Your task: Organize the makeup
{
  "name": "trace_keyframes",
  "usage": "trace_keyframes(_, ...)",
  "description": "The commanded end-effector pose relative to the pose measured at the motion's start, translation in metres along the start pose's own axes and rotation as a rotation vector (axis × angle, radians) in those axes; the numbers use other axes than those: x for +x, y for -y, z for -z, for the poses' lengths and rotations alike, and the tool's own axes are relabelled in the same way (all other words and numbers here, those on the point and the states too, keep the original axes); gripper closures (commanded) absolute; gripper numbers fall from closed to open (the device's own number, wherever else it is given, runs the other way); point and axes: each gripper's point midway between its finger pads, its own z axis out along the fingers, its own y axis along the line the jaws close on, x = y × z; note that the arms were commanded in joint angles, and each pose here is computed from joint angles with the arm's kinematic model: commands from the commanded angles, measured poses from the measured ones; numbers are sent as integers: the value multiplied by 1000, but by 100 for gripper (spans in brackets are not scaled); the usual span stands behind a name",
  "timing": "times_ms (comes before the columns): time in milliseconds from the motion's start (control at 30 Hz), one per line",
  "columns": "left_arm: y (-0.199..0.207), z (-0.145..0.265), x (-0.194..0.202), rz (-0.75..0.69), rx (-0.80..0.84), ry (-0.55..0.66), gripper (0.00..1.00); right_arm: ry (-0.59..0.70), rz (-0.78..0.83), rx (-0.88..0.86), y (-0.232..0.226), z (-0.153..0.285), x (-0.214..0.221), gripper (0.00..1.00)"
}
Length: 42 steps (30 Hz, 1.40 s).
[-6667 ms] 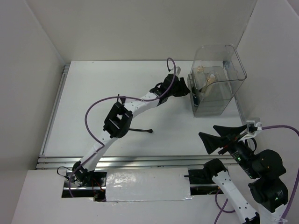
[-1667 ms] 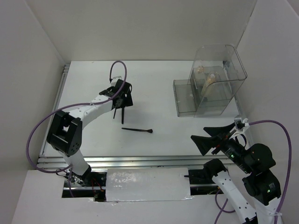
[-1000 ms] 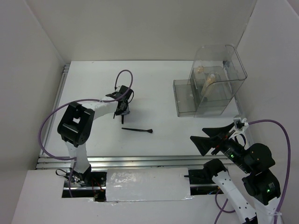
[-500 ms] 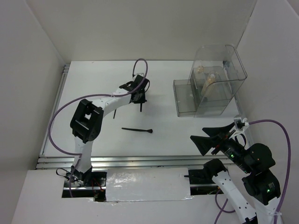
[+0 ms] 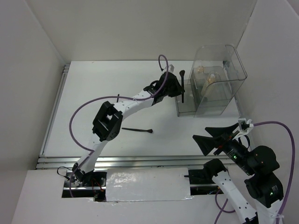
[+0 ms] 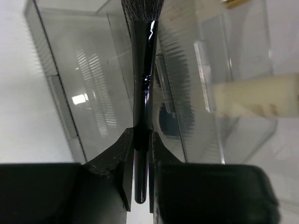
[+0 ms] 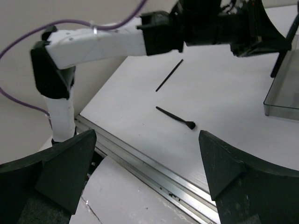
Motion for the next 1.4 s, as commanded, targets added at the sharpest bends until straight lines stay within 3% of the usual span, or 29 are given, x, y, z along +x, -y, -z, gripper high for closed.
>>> trace_keyframes(0, 21, -31, 4, 117, 157, 2, 92, 56, 28, -23, -10, 10, -17, 2)
trace_keyframes(67, 27, -38, 6, 134, 184, -4, 83, 56, 31, -14, -9, 11, -17, 2)
trace_keyframes(100, 19, -46, 16, 136, 163, -28, 67, 61, 34, -16, -9, 13, -18, 2)
trace_keyframes(200, 21, -47, 19, 137, 167, -33, 35, 66, 39, -12, -9, 15, -19, 2)
trace_keyframes(267, 18, -45, 20, 124, 164, -28, 4, 66, 41, -7, -8, 14, -18, 2)
trace_keyframes(300, 20, -39, 17, 119, 164, -22, 1, 66, 40, -10, -8, 14, -19, 2)
trace_keyframes(467, 31, -1, -27, 24, 116, 56, 1, 63, 40, -19, -9, 12, -18, 2)
trace_keyframes(567, 4, 29, -59, -67, -48, 120, 1, 62, 41, -17, -8, 11, -17, 2)
trace_keyframes(667, -51, 61, -88, -136, -260, 140, 1, 61, 41, -20, -8, 11, -15, 2)
trace_keyframes(833, -191, 119, -117, -147, -606, 70, 1, 56, 38, -39, -9, 9, -10, 1)
trace_keyframes(900, -248, 141, -106, -139, -713, 6, 1, 62, 37, -48, -9, 8, -10, 1)
trace_keyframes(1000, -297, 174, -94, -116, -810, -28, 1, 55, 35, -54, -9, 5, -8, 1)
trace_keyframes(1133, -325, 195, -78, -79, -819, -36, 1, 40, 40, -67, -11, 2, -6, 1)
trace_keyframes(1367, -357, 181, -40, -75, -827, -151, 15, 32, 39, -63, -9, 1, -5, 1)
